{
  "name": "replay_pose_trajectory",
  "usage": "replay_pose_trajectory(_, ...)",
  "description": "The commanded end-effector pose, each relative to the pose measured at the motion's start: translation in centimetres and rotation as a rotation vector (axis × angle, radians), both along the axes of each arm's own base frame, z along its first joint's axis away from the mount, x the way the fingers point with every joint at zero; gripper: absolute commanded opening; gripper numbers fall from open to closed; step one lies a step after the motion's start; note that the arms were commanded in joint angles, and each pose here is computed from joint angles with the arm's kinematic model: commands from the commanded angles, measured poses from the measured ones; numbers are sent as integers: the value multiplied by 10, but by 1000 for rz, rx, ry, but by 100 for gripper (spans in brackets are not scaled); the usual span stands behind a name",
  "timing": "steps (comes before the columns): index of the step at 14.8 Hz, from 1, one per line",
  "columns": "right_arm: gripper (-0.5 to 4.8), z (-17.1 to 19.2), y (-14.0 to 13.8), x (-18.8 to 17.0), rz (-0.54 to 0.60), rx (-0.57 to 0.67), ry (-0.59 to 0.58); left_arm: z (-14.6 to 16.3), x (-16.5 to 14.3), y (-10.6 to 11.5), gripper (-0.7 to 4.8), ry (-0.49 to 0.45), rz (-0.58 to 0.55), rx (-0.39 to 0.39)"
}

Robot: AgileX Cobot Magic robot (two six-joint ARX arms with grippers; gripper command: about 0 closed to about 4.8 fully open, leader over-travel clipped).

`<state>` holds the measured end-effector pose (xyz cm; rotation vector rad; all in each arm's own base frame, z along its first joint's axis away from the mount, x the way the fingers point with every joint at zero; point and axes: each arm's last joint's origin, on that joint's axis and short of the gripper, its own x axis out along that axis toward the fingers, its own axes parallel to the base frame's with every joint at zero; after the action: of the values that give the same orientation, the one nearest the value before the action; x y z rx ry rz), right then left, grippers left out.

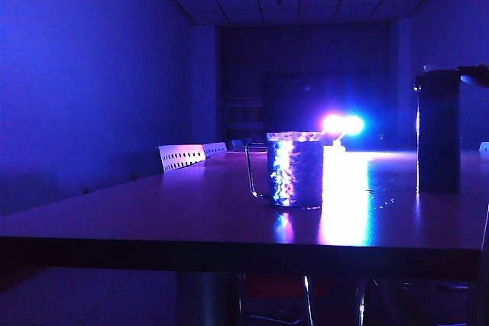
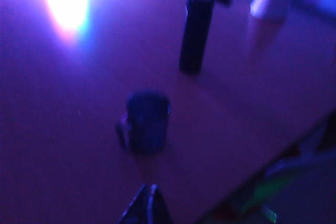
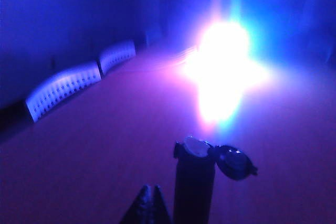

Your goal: Pick up the black thermos cup, pour some water from it into the cup, and then put the thermos cup back on the table.

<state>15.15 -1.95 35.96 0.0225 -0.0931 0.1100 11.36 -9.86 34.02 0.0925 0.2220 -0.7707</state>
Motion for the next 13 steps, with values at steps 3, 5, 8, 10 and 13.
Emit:
replay_pose_trajectory(3,-6,-59,10,-54,5,24,76,-39,-1,-2,-6,25,-80,38)
replay_pose_trajectory(5,-6,-92,12,-67,4,31,92,-53,-5,2,-5,-23,-66,4)
replay_pose_trajectory(8,-6,-137,15,-79,5,41,142,-74,-16,14,-6,-38,20,-54)
replay_pose_trajectory(10,-6,-150,15,-76,38,117,267,-83,-23,23,-6,-138,103,-123)
replay_pose_trajectory(13,-5,-154,17,-79,81,178,318,-104,-25,25,-6,-124,107,-152)
